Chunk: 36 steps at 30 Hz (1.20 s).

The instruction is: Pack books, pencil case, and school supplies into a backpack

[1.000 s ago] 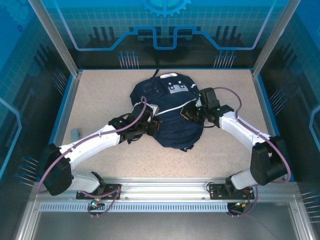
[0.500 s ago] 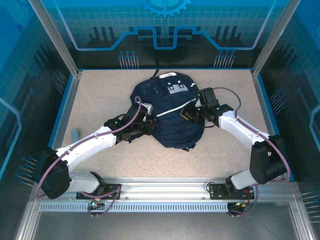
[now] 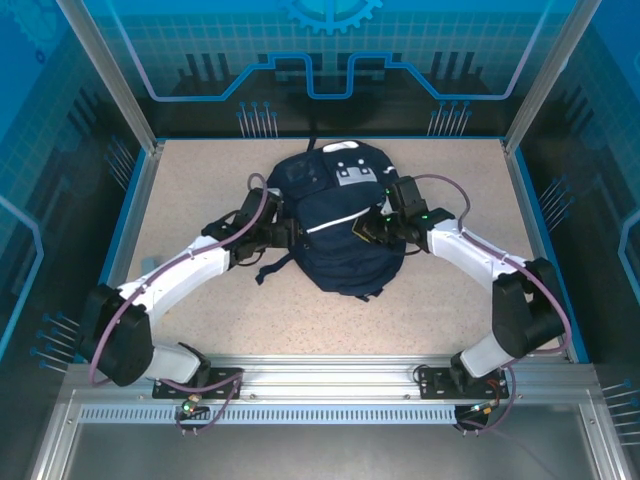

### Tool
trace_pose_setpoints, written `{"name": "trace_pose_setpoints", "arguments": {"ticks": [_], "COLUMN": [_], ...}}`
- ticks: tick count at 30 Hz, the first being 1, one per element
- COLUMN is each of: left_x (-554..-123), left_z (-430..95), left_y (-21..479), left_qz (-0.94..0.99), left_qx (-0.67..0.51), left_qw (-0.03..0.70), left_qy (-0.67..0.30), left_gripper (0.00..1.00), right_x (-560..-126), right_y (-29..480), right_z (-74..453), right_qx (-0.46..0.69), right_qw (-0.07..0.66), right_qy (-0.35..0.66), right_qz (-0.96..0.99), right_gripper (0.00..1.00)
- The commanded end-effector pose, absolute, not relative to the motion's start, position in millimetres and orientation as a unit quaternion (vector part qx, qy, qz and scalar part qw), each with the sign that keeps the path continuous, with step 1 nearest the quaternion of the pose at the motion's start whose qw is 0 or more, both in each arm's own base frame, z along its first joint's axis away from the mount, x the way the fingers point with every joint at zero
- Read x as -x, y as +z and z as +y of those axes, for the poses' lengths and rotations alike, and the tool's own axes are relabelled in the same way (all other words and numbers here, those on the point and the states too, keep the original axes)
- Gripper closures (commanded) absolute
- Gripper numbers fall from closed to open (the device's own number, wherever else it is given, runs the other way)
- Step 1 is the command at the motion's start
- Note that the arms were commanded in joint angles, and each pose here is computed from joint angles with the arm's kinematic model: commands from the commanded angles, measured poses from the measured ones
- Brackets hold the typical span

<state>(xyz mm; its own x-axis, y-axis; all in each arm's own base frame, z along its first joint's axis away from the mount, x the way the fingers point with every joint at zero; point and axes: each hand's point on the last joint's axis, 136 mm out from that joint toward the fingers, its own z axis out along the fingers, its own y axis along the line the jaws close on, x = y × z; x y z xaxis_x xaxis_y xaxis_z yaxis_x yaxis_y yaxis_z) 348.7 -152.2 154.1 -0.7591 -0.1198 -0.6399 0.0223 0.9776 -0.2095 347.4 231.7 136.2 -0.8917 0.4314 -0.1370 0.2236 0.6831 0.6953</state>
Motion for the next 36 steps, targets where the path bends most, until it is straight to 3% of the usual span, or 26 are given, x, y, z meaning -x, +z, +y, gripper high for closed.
{"name": "trace_pose_setpoints", "arguments": {"ticks": [1,6,9,12,16,24,36], "left_x": [-334.9,-315.7,-302.5,-285.1,-262.9,-230.4,-232.6], "left_z": [-108.9,-42.5,-6.4,30.4,61.5,101.7,151.1], "left_y": [167.2,162.2,152.2,138.2,117.1,98.5,103.9], "left_qz": [0.924,0.908,0.896,0.882,0.854,0.828,0.778], "left_qx": [0.093,0.212,0.278,0.347,0.425,0.475,0.546], "left_qw": [0.364,0.361,0.345,0.319,0.298,0.280,0.294], "left_qy": [-0.065,-0.032,-0.013,0.020,0.041,0.104,0.102], "left_gripper": [0.21,0.07,0.03,0.01,0.01,0.01,0.01], "right_x": [-346.9,-351.3,-351.5,-348.8,-340.6,-329.8,-329.0], "right_y": [143.3,145.1,149.4,156.1,169.2,180.9,184.6], "right_z": [267.6,312.8,328.7,328.3,313.5,285.1,292.7], "right_qx": [-0.122,-0.066,-0.040,-0.026,-0.005,0.006,0.006], "right_qw": [0.130,0.107,0.100,0.105,0.128,0.156,0.140], "right_qy": [0.381,0.403,0.408,0.402,0.376,0.340,0.355], "right_qz": [0.907,0.907,0.907,0.909,0.918,0.927,0.924], "right_gripper": [0.88,0.82,0.62,0.37,0.23,0.17,0.15]}}
